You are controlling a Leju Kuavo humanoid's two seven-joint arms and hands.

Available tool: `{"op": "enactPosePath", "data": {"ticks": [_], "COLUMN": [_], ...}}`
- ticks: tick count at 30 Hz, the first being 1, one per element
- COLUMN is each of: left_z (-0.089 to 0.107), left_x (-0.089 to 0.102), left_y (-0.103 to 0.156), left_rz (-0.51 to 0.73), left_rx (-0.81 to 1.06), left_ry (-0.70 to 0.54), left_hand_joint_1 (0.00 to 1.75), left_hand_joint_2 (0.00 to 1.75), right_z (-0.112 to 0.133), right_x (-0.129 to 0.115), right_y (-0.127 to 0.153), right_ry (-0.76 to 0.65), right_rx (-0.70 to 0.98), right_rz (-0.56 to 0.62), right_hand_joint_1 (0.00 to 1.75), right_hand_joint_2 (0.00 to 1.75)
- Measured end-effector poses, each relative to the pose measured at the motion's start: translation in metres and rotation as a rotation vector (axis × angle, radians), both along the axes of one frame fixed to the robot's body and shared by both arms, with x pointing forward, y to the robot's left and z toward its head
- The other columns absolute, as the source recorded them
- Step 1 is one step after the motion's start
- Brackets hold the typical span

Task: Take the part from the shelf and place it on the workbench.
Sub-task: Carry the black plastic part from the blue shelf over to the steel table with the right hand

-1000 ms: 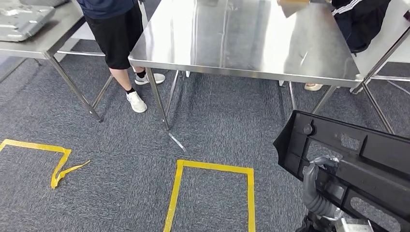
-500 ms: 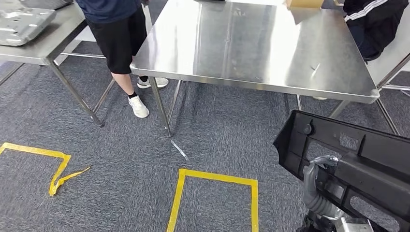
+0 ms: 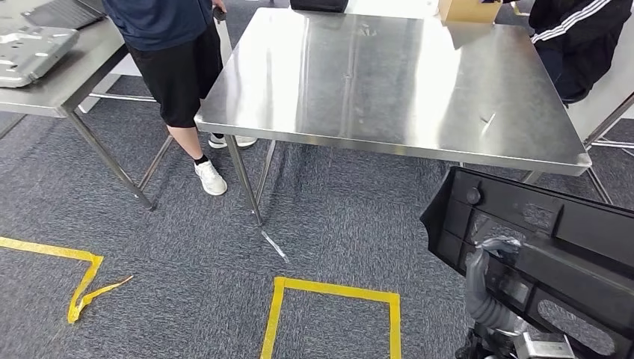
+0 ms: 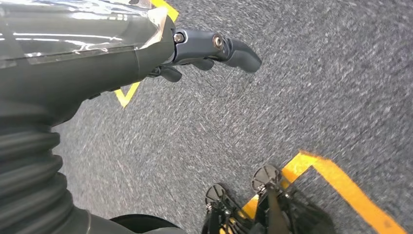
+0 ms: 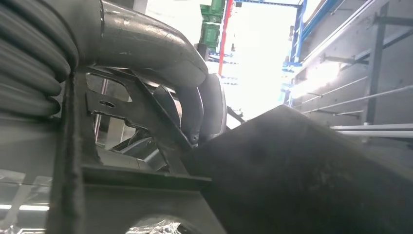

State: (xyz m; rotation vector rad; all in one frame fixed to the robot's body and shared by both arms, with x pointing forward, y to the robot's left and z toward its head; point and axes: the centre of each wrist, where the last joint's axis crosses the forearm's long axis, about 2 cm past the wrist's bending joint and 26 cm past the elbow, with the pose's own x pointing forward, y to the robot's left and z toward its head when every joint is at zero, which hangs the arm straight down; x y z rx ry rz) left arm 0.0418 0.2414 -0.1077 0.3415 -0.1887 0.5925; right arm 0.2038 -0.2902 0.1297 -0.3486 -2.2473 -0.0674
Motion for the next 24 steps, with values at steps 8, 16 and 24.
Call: {"op": "enactPosePath", "data": {"ticks": [8, 16, 24], "left_z": [0.0000, 0.0001, 0.0002], "left_x": [-0.0007, -0.0008, -0.0008], "left_y": [-0.0010, -0.0019, -0.0026], "left_rz": [0.002, 0.011, 0.017], "left_rx": [-0.001, -0.004, -0.004], "left_ry": [0.003, 0.008, 0.012], "left_hand_joint_1": [0.00, 0.00, 0.00], "left_hand_joint_2": [1.75, 1.75, 1.75], "right_z": [-0.0012, -0.0018, -0.0018], "right_x": [0.0003, 0.0004, 0.0002], "right_y": [-0.0012, -0.0008, -0.0008], "right_ry": [0.006, 0.011, 0.010], "right_rx": [-0.008, -0.013, -0.019], "right_rz": [-0.004, -0.008, -0.016], "right_hand_joint_1": [1.75, 1.75, 1.75], "right_hand_joint_2": [1.75, 1.75, 1.75]}}
